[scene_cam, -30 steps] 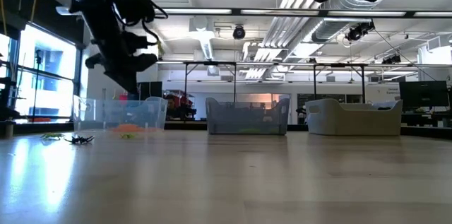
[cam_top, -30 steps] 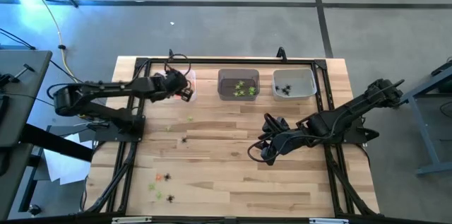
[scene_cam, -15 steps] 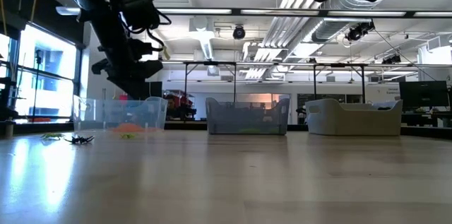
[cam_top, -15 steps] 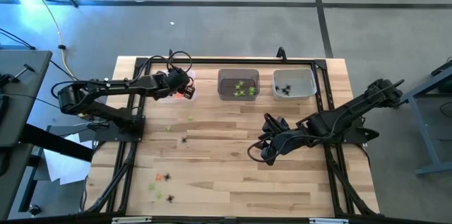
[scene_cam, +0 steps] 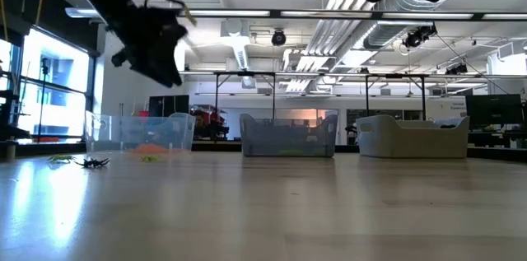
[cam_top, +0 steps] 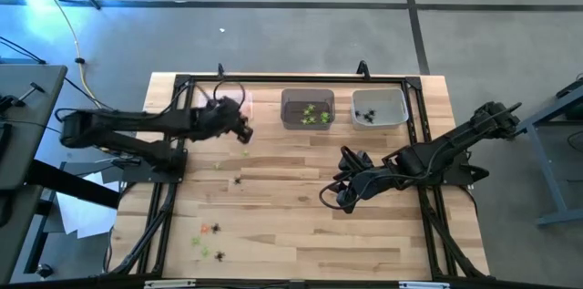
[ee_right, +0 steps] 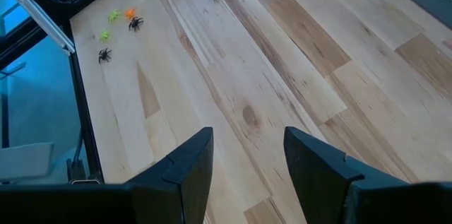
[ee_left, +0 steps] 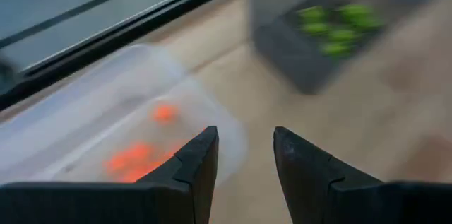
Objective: Sort Halloween decoration
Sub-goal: Put the green spider toy into the black transparent bin
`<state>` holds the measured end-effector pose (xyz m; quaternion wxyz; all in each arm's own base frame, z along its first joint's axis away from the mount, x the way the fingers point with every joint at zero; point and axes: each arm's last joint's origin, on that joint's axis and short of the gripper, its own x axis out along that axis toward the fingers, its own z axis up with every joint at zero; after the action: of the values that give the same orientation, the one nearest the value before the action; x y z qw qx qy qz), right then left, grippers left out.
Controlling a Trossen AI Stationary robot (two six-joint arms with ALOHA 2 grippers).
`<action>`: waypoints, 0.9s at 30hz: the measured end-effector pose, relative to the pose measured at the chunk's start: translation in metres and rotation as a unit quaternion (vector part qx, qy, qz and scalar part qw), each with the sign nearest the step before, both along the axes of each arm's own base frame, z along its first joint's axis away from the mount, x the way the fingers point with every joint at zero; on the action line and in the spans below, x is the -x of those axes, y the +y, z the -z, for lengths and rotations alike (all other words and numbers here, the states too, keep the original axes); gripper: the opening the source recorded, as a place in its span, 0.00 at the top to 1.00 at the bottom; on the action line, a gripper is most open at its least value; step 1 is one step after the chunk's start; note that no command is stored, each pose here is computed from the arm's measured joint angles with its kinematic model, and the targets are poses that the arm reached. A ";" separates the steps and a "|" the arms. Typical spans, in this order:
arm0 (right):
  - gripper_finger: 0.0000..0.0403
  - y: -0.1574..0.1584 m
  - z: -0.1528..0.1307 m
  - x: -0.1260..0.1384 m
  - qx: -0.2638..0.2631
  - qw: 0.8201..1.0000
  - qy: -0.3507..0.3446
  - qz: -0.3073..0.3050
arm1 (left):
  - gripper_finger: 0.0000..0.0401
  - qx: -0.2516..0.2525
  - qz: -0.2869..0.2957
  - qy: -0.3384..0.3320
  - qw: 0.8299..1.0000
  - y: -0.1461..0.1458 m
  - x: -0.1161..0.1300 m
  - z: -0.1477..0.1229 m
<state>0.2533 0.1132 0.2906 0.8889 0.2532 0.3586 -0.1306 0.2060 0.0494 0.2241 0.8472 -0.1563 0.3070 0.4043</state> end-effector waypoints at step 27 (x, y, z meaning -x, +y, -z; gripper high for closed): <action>0.57 0.000 0.000 0.000 0.000 1.000 0.000 0.000 | 0.61 0.026 -0.025 0.117 0.992 -0.082 -0.030 0.093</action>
<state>0.2534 0.1132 0.2905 0.8889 0.2533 0.3585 -0.1307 0.2357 -0.0327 0.1308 0.7906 -0.1374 0.4105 0.4332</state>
